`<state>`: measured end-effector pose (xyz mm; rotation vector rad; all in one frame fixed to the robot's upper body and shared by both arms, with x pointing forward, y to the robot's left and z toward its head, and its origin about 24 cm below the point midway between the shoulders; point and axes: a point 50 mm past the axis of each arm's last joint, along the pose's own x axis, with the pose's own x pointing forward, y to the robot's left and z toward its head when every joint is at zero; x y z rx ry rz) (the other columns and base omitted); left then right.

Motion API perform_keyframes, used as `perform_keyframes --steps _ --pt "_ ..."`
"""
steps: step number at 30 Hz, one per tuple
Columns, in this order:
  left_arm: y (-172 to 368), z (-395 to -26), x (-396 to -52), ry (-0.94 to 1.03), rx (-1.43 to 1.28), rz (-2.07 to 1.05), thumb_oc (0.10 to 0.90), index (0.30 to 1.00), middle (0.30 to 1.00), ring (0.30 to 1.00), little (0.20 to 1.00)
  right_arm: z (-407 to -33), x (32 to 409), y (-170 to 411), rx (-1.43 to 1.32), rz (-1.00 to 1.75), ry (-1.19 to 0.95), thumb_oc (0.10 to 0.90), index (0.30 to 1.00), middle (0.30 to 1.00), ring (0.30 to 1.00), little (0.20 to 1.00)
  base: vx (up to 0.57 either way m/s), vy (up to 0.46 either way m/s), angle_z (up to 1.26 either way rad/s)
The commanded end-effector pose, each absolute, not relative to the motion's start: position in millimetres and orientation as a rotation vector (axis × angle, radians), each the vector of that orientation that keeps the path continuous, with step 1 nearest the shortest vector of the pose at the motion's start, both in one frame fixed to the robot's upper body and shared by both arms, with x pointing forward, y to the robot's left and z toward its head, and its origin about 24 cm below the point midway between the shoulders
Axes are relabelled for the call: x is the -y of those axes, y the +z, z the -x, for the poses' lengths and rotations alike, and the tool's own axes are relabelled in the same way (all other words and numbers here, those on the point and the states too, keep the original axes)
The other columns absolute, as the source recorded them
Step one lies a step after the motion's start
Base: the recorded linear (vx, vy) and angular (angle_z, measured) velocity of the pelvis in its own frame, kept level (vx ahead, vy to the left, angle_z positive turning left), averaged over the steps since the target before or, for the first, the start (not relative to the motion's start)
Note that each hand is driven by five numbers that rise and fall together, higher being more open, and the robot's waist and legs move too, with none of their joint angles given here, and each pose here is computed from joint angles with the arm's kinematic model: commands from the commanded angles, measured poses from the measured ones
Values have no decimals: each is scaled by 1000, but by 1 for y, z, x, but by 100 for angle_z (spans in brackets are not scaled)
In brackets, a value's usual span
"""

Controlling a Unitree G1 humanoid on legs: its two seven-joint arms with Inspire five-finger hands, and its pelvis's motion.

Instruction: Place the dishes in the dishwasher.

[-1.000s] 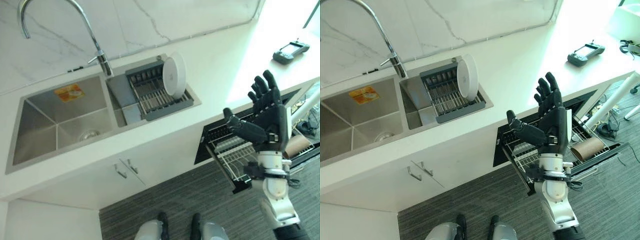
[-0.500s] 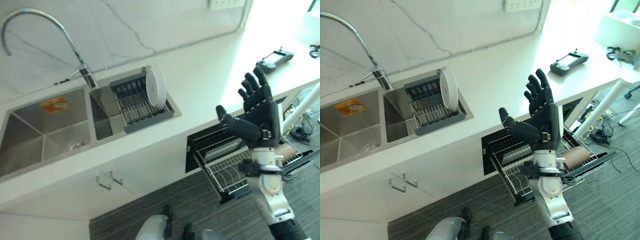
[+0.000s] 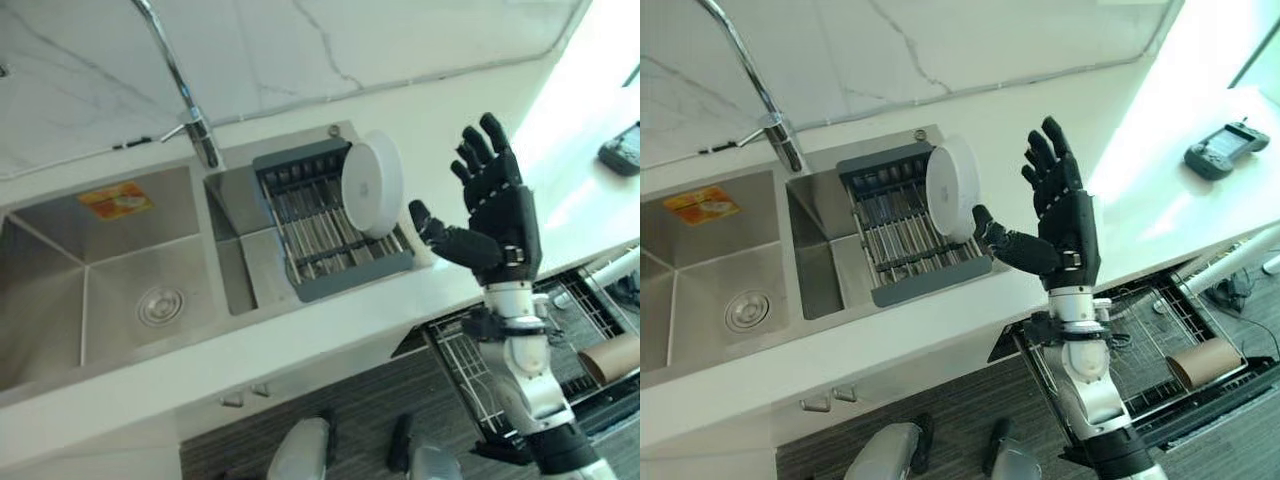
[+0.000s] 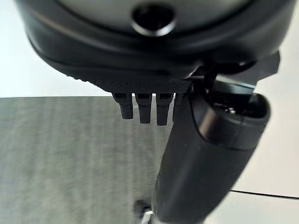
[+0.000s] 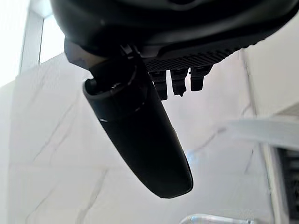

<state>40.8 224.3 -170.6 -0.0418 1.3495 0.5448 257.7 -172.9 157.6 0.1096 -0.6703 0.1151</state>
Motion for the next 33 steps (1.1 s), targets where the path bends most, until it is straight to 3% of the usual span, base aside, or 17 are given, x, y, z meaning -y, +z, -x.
perform_keyframes --steps 1,13,33 --pt "-169 -9 -238 537 -1428 -112 800 900 900 900 900 -241 177 208 956 -140 132 800 900 900 900 900 71 -46 8" --pt "-169 -9 -243 481 -1438 -155 800 900 900 900 900 -256 168 228 934 -165 92 800 900 900 900 900 72 -20 6" --pt "-167 -9 -249 445 -1446 -189 800 900 900 900 900 -299 163 210 705 -263 4 800 900 900 900 900 49 22 6"
